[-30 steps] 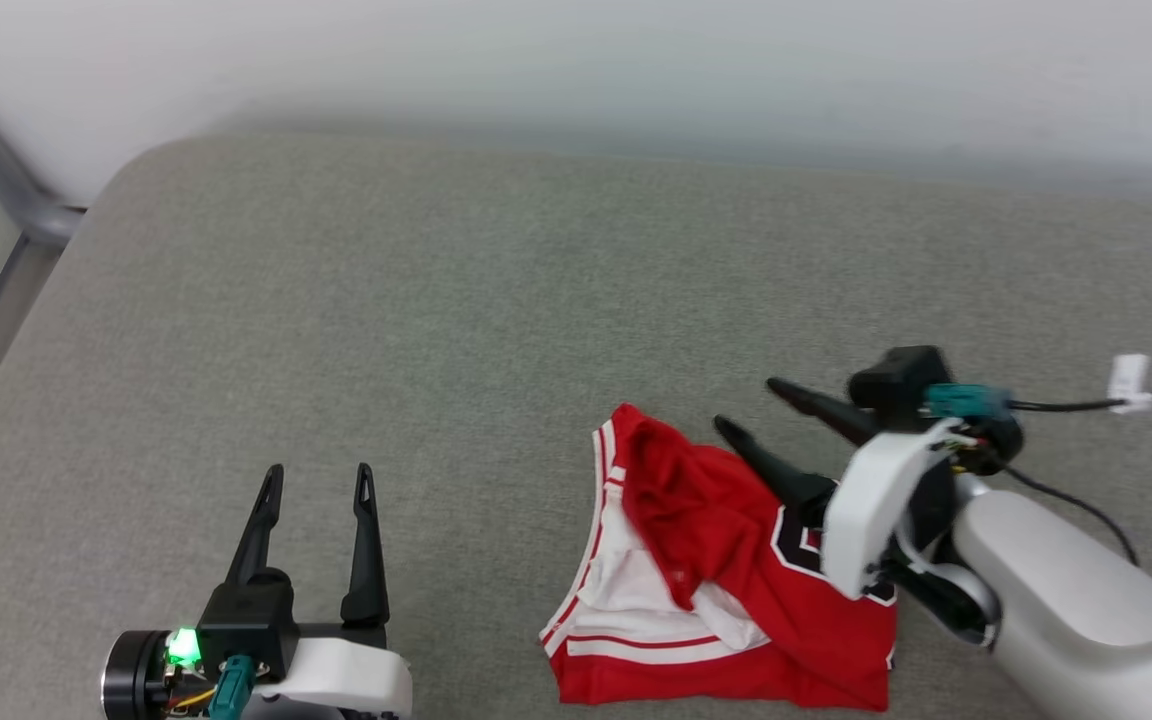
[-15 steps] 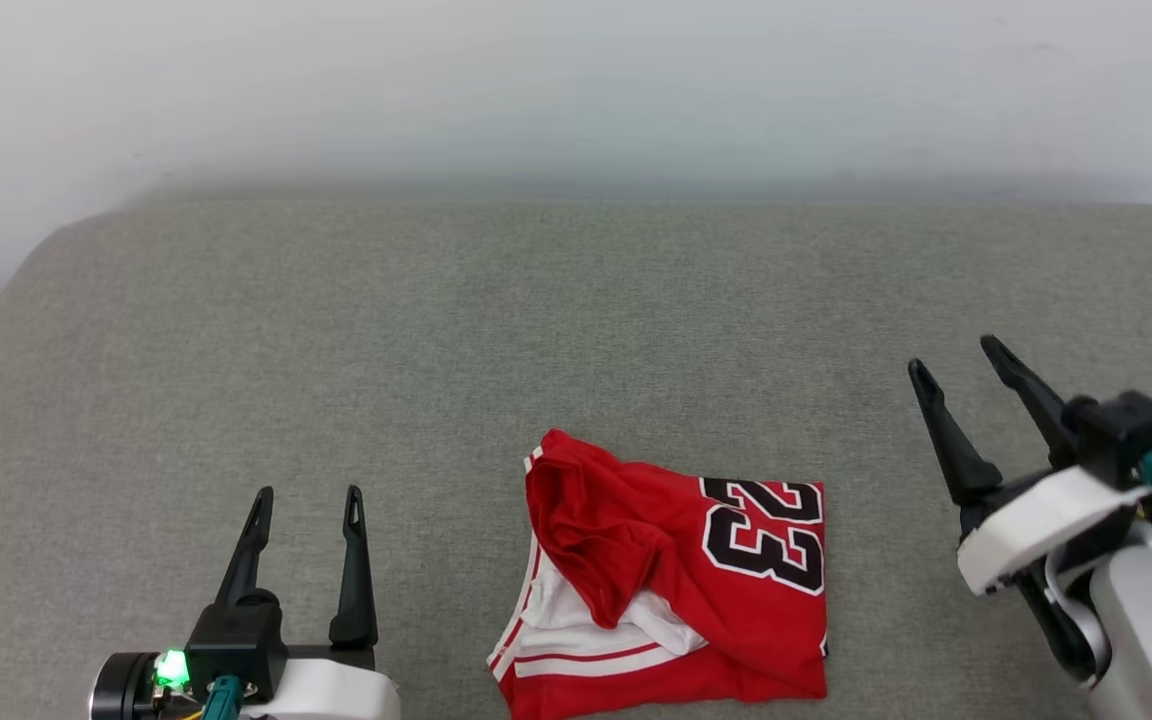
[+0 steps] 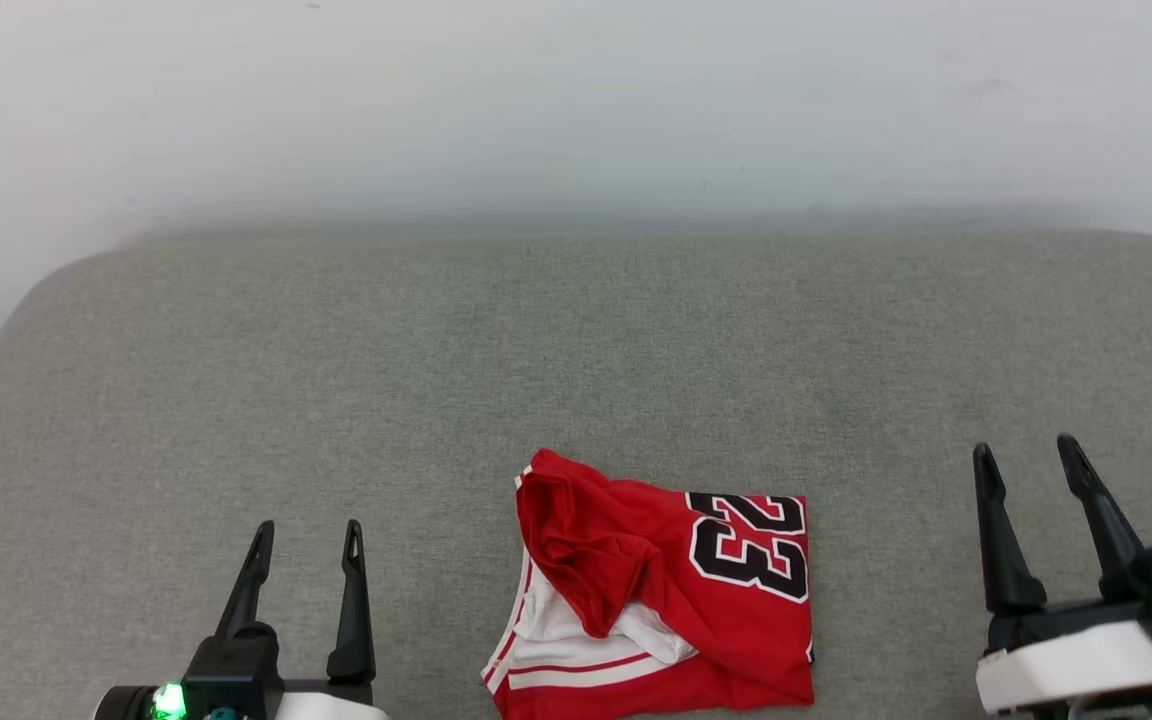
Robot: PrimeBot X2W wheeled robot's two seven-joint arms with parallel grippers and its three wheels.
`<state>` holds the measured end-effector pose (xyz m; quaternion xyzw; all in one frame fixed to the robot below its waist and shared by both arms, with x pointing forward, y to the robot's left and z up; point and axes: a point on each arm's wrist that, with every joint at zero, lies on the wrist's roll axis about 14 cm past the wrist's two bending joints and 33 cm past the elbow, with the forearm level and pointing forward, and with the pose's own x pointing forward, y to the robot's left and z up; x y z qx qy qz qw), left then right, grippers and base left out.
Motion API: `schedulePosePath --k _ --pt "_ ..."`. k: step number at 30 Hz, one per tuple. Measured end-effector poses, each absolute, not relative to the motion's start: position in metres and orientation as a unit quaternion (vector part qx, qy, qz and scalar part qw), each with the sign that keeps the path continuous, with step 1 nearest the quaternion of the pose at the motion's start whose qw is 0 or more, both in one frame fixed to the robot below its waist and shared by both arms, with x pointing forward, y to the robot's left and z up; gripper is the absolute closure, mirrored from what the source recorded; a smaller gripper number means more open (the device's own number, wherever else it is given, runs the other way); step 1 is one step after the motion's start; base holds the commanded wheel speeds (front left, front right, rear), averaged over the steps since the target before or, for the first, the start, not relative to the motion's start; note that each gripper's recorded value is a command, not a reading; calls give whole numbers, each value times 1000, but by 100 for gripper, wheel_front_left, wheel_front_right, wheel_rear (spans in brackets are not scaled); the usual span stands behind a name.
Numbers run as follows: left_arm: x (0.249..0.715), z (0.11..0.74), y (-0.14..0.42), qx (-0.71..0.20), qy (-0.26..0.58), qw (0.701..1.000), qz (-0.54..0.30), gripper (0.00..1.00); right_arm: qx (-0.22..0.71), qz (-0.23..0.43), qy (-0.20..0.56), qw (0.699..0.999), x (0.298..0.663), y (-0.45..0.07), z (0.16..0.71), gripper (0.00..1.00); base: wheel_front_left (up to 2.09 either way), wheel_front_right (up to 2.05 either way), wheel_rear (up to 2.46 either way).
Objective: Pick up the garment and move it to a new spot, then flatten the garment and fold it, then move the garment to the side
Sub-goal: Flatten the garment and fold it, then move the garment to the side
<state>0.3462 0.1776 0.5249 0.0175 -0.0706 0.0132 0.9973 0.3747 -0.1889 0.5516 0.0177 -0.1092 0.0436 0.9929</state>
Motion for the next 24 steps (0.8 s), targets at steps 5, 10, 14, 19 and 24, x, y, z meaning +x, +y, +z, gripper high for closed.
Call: schedulePosePath --k 5,10,14,19,24 --pt "337 524 183 17 -69 997 22 0 24 39 -99 994 357 -186 543 0 0 0 0" --pt "331 524 189 15 -69 997 31 0 26 39 -88 995 347 -182 536 0 0 0 0" --pt "327 522 191 15 -67 997 35 0 26 40 -79 996 341 -180 530 0 0 0 0" --pt "326 522 191 15 -66 997 35 0 25 41 -71 996 338 -179 526 0 0 0 0" --pt "327 522 189 14 -65 997 32 0 23 41 -67 997 337 -179 523 0 0 0 0"
